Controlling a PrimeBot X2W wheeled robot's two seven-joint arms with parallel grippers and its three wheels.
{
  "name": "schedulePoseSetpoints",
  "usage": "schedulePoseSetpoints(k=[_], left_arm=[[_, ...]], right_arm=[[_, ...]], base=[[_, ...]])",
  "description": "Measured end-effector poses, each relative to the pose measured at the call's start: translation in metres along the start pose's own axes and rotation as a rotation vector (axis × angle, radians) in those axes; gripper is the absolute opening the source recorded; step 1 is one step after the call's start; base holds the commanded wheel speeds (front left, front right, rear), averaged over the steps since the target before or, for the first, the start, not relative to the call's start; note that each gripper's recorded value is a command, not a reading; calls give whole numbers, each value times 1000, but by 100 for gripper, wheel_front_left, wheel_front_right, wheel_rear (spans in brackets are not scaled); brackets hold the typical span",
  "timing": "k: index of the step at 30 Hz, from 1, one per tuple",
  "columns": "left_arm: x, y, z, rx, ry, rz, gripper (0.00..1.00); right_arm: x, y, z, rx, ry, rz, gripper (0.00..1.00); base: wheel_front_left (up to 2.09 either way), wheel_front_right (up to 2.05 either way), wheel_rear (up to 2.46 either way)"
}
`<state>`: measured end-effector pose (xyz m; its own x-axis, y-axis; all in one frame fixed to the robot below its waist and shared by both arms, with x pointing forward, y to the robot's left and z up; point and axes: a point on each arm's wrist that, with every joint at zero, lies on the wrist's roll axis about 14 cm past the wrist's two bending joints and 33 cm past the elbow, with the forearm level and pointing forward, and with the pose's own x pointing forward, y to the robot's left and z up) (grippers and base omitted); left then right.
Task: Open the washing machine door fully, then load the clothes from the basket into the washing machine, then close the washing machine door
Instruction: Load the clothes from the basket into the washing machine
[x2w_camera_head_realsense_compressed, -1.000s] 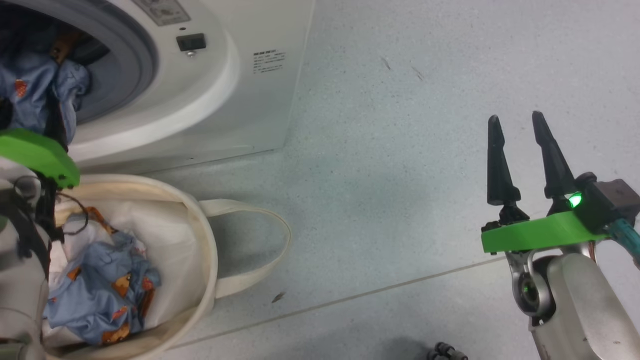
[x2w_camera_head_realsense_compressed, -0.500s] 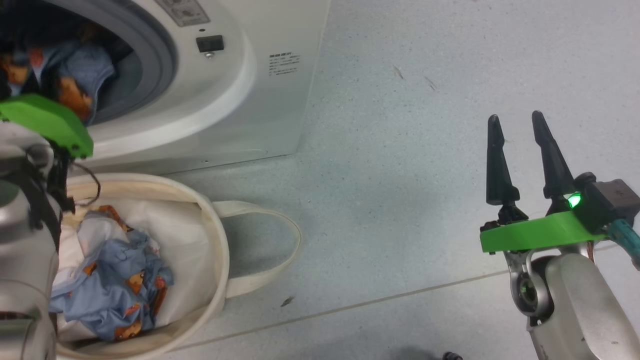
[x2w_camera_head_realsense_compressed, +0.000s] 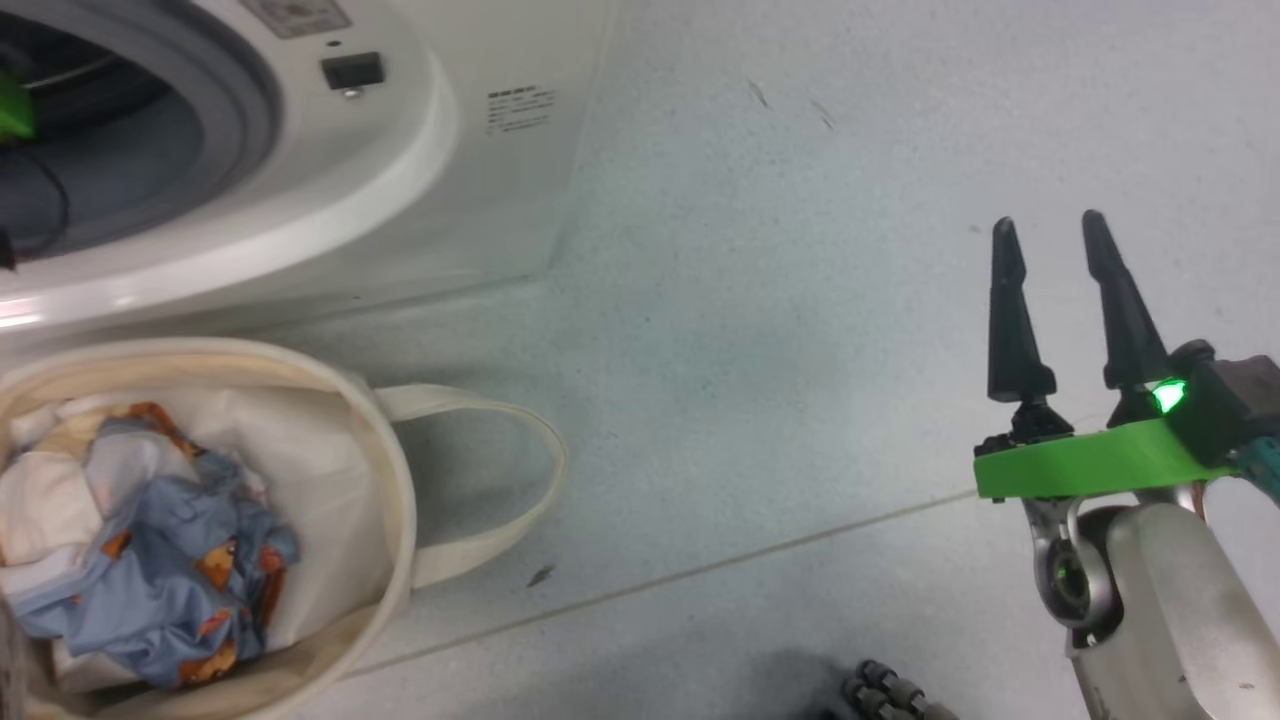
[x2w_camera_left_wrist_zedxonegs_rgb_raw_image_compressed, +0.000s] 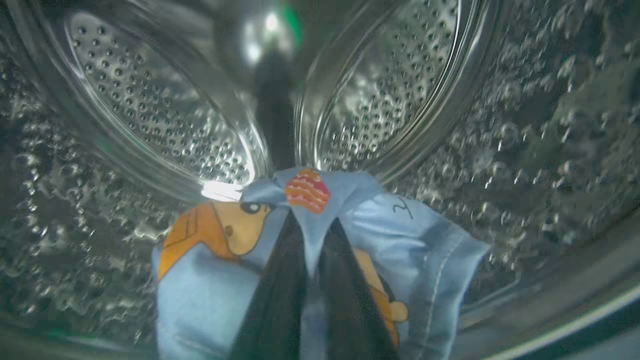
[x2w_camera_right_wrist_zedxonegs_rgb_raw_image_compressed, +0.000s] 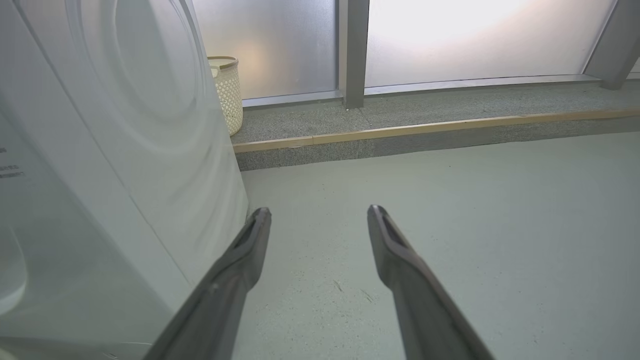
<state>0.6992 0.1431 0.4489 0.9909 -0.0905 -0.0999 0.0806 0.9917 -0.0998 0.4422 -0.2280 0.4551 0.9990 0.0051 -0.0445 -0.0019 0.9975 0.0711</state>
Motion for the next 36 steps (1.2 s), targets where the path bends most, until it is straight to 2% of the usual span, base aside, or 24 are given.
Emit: schedulePoseSetpoints(k=[4,5,6,11,14,19,24,26,29,36], left_arm=[[14,-2,13,-45,-88,0,0],[16,0,10,-60,-92,8,4],[17,0,2,-74,-75,15,100],[2,6,-55,-90,96,49,100],[-15,8,-74,-57,189,63,100],[-28,-8,-56,-66,184,14,100],[-53,-19,-30,-74,107,-33,100],[-61,-17,-29,-66,101,-35,100],[-101,-4,-27,-67,80,-24,100],[-162,15,-18,-70,40,7,100]], right_arm=[[-2,-12,-3,-19,11,-34,100],[-2,-15,-5,-27,15,-41,100],[-3,-17,-6,-32,19,-47,100],[-1,-14,-8,-22,19,-43,100],[1,-5,-5,-6,10,-22,100],[0,7,3,15,-11,11,100],[-3,16,16,46,-39,33,100],[-4,18,18,52,-46,39,100],[-6,29,34,77,-86,70,100],[-21,46,45,113,-110,111,100]], base=[[0,0,0],[3,3,3],[1,1,1],[0,0,0],[0,0,0],[0,0,0],[0,0,0],[0,0,0],[0,0,0],[0,0,0]])
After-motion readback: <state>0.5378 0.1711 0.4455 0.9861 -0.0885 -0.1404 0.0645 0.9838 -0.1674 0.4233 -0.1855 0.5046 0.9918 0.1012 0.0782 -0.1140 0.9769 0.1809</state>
